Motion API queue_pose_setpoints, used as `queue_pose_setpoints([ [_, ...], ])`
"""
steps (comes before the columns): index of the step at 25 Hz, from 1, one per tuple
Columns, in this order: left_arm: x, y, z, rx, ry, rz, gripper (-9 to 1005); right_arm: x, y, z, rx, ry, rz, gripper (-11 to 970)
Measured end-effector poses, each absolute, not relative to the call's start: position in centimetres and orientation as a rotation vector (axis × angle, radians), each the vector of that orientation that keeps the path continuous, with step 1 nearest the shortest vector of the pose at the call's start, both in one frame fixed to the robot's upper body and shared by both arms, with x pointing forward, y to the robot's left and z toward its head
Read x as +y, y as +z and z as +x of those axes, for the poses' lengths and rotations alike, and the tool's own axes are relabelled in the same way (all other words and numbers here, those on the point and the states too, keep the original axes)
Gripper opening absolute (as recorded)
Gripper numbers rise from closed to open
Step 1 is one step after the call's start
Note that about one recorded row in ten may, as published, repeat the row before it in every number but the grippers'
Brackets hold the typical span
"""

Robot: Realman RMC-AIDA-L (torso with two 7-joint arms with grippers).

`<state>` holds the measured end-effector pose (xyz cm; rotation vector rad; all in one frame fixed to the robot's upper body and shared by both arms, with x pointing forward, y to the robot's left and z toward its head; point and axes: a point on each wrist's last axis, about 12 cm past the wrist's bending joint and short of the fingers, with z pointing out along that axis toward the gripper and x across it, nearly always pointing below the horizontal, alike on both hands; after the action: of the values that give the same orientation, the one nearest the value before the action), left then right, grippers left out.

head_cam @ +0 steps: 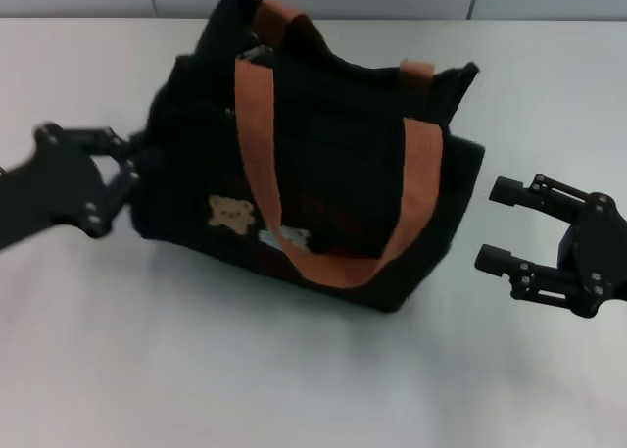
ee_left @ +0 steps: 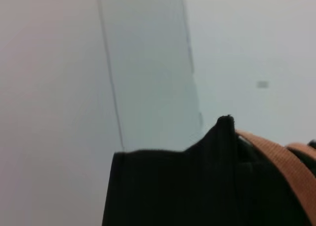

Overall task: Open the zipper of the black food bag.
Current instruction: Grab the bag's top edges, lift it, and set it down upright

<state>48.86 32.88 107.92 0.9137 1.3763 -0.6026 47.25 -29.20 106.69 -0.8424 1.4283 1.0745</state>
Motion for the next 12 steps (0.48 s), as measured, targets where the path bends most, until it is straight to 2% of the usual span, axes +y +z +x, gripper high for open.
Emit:
queue_pose_setpoints([
  [1, 33.8, 109.8, 49.1, 1.335, -0.594, 0.974, 79, -29.2, 106.7, 47.3, 1.427, 1.073, -0.84, 805],
  [2, 33.8, 109.8, 49.1, 1.335, -0.594, 0.974, 78, -29.2, 106.7, 47.3, 1.427, 1.073, -0.84, 805],
  [4, 34.7, 112.3, 49.3, 1.3, -0.598, 1.039, 75, -29.1, 106.7, 47.2, 1.426, 1.076, -0.837, 805],
  [6, 34.9, 113.7, 49.6, 1.289, -0.588, 1.075, 75, -29.0, 106.6, 47.1, 1.425, 1.082, -0.832, 804],
  [7, 34.9, 113.7, 49.6, 1.289, -0.588, 1.075, 75, -29.0, 106.6, 47.1, 1.425, 1.082, -0.832, 804],
  [8, 34.7, 115.3, 50.0, 1.272, -0.564, 1.131, 74, -28.9, 106.6, 47.1, 1.424, 1.086, -0.829, 804],
  [12, 33.7, 117.5, 50.4, 1.245, -0.526, 1.224, 74, -28.7, 106.5, 47.2, 1.421, 1.095, -0.825, 804],
])
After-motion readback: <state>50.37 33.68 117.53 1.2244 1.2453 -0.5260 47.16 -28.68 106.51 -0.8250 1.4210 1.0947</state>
